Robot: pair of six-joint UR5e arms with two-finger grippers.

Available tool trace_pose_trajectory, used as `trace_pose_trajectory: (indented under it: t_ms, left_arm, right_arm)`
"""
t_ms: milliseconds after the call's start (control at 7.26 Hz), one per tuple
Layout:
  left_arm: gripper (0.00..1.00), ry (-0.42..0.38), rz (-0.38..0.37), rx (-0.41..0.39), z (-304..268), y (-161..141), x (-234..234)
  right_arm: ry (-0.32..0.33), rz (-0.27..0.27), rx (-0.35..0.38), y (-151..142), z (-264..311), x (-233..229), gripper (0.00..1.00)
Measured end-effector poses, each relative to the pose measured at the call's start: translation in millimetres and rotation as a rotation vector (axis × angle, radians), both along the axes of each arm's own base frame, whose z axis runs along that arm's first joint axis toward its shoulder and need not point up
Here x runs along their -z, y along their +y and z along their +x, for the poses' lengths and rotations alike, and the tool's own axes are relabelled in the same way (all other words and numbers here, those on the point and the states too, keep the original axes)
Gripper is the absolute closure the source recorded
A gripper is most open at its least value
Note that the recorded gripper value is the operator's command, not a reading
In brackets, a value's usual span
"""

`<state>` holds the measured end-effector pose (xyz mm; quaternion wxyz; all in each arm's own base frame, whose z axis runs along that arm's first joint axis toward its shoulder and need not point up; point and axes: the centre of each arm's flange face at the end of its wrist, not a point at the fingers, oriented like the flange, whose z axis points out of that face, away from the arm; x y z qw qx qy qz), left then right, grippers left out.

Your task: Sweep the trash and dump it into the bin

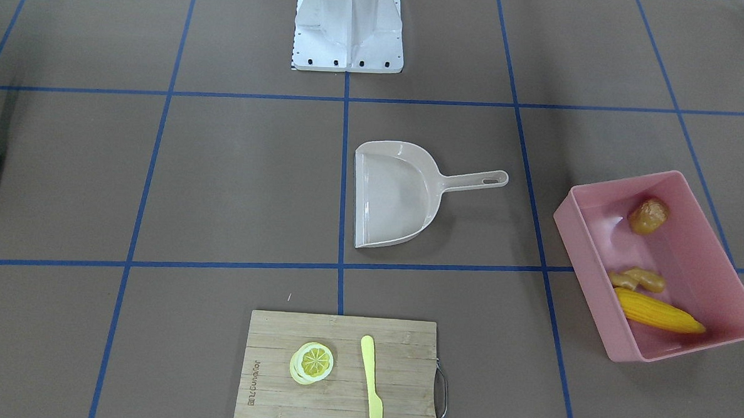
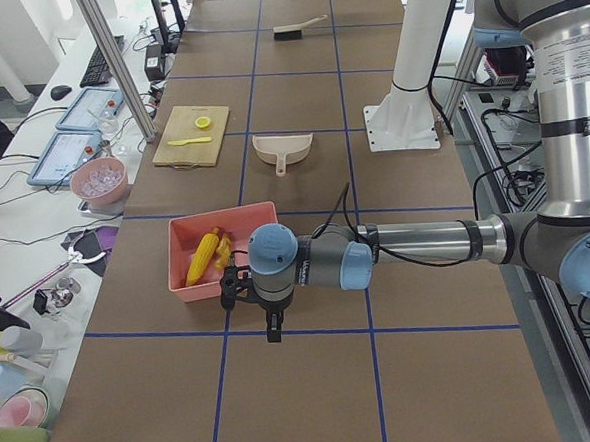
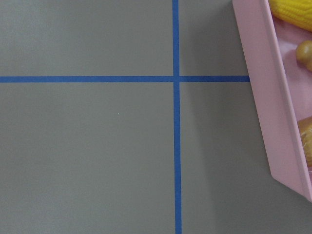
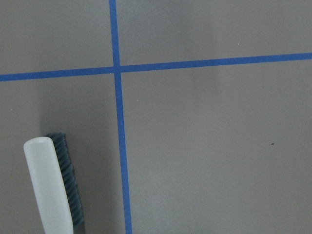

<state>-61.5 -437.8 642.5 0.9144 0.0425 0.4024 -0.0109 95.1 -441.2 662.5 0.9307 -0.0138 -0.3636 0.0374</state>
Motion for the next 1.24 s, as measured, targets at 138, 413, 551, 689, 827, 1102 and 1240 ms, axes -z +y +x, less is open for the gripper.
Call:
trace_pose_trajectory:
  t_ms: [138,413,551,689,827,1102,1240]
  left_arm:
    - [0.01,0.000,0.002,0.000,-0.1,-0.1,0.6]
    - [0.01,-0.001,0.009,0.000,-0.2,-0.7,2.4]
    - [0.01,-0.003,0.013,0.001,-0.3,-1.3,4.3]
    - [0.01,-0.004,0.016,0.001,-0.4,-1.4,5.6]
    - [0.01,-0.007,0.017,0.001,-0.6,-1.3,6.2]
    - [0.01,-0.008,0.027,0.002,-0.9,-1.8,10.9]
    - [0.01,-0.008,0.038,0.002,-1.1,-2.6,16.5]
  right_arm:
    - [0.000,0.000,0.000,-0.1,-0.1,0.2,0.00]
    - [0.000,0.000,0.000,0.0,0.0,0.2,0.00]
    - [0.001,-0.002,-0.001,0.5,0.4,-0.8,0.00]
    - [0.001,-0.003,-0.001,0.8,0.4,-1.4,0.00]
    - [0.001,-0.004,-0.001,1.0,0.3,-1.7,0.00]
    - [0.002,-0.007,-0.001,1.6,0.1,-3.0,0.00]
    - [0.001,-0.007,-0.001,1.7,0.0,-3.0,0.00]
